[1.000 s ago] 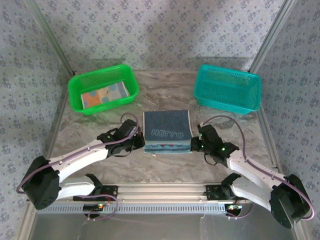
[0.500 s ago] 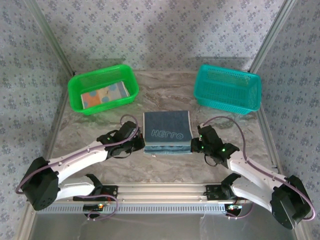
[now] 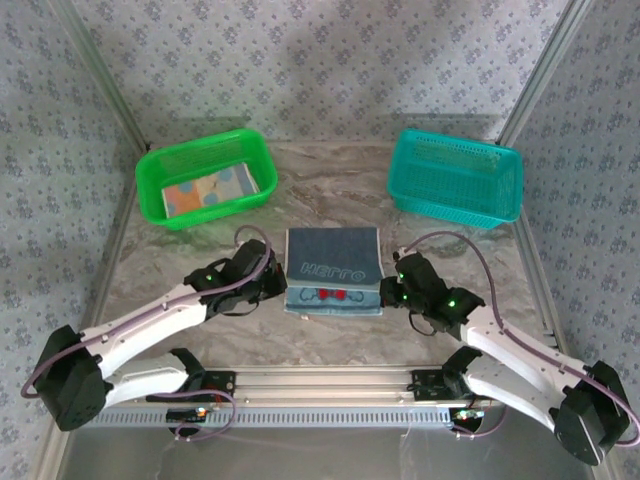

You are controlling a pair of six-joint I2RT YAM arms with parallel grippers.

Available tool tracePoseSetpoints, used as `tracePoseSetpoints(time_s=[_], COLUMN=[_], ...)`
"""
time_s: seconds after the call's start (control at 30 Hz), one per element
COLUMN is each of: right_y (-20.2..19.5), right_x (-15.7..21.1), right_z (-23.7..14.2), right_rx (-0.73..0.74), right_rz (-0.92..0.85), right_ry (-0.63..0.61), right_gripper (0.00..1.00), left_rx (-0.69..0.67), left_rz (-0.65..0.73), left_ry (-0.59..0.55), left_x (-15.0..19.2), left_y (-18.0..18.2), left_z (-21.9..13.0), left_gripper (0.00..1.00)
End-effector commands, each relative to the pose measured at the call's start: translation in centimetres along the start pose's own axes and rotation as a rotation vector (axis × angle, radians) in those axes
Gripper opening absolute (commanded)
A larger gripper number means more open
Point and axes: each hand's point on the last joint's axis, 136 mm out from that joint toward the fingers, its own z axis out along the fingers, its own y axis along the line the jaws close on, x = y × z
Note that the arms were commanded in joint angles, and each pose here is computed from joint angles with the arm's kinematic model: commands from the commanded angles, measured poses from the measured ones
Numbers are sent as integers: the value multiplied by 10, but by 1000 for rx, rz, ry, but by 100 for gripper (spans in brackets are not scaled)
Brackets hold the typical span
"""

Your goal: Fold and stack the towels

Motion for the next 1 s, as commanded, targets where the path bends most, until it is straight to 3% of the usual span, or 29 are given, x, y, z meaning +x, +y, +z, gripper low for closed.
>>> tracePoseSetpoints(time_s=[0.0,0.7,0.73,0.77,0.8,0.87,0.97], right_y=[-5,-30,-29,-28,-27,-26,-26], right_x=[5,74,74,74,75,74,73], right_z=[-3,41,41,41,40,37,30], right_rx=[31,92,91,89,90,92,93], right_rz=[31,54,53,51,46,37,34], right_ry=[1,121,124,125,131,134,134], right_gripper=[0,3,4,8,16,20,32], left_rx=[-30,-149,-158,-166,-172,-183,-232], left_rz=[-14,-41,-38,-33,-27,-16,16], left_ry=[0,80,82,83,84,83,59], left_x=[8,62,63,63,63,61,52], left_y=[14,59,61,62,63,63,65], left_z=[-2,49,50,49,48,45,34], left_gripper=[0,0,3,12,17,22,47])
